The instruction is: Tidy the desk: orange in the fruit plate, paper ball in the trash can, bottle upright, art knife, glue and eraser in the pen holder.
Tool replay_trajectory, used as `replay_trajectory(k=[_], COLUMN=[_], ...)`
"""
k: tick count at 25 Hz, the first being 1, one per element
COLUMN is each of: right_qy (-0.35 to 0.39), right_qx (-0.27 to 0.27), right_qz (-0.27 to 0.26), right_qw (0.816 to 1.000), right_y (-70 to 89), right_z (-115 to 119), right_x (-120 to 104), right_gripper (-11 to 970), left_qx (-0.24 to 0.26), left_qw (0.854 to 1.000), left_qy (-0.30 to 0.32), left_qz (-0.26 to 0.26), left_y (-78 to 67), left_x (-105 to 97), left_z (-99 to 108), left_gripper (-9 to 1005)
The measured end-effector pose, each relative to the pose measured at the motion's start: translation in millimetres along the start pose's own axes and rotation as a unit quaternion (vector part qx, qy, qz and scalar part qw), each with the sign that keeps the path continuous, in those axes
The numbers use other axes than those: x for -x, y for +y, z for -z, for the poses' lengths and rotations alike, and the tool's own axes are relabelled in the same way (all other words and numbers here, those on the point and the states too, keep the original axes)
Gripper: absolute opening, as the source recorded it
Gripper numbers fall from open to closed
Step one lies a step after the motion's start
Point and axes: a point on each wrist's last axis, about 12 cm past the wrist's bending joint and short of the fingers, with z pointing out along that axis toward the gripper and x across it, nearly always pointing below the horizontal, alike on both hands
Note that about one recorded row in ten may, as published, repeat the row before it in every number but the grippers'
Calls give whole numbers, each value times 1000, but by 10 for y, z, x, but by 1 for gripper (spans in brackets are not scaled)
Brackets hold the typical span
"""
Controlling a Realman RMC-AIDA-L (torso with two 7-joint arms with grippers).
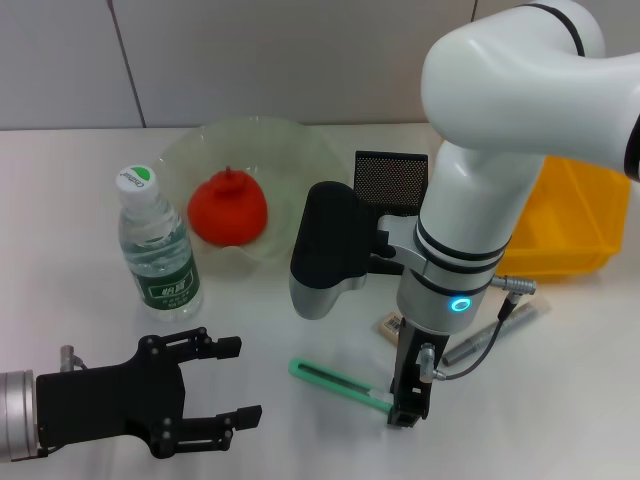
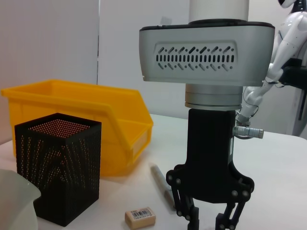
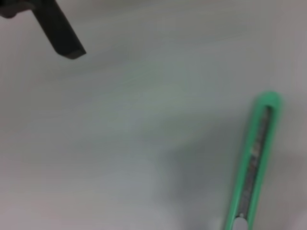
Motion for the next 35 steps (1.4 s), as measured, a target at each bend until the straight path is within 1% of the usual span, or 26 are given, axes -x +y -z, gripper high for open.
replay_trajectory(k=[4, 9, 15, 18, 23, 25, 30, 33, 34, 35], right_qy=[1, 2, 4, 7, 8, 4, -22, -40, -64, -64], right_qx=[0, -2, -2, -2, -2, -3, -9, -26, -27, -27], right_qz=[-3, -4, -2, 0, 0, 1, 0, -5, -9, -9], right_qw=[1000, 1000, 1000, 1000, 1000, 1000, 1000, 999, 998, 998], right_y=[0, -2, 4, 6, 8, 9, -7, -63, -94, -94], right_z=[-4, 0, -1, -5, -3, 8, 97, 197, 275, 275], right_x=[-5, -3, -5, -10, -8, 2, -22, -127, -205, -205], right_gripper=[378, 300, 299, 264, 169, 169, 170, 170, 171, 171], left_qx=[0, 0, 0, 0, 0, 1, 1, 4, 9, 9], left_qw=[1000, 1000, 1000, 1000, 1000, 1000, 1000, 1000, 1000, 1000], left_qy=[0, 0, 0, 0, 0, 0, 0, -4, -9, -9], left_qz=[-1, -1, -1, -2, -2, -3, -4, -4, -3, -3], left_y=[2, 4, 5, 6, 9, 11, 14, 22, 28, 28], left_x=[2, 4, 6, 7, 10, 12, 15, 24, 30, 30], left_z=[1, 0, -2, -1, 0, 1, 0, 3, 8, 8], left_gripper=[798, 798, 798, 798, 798, 798, 798, 798, 798, 798])
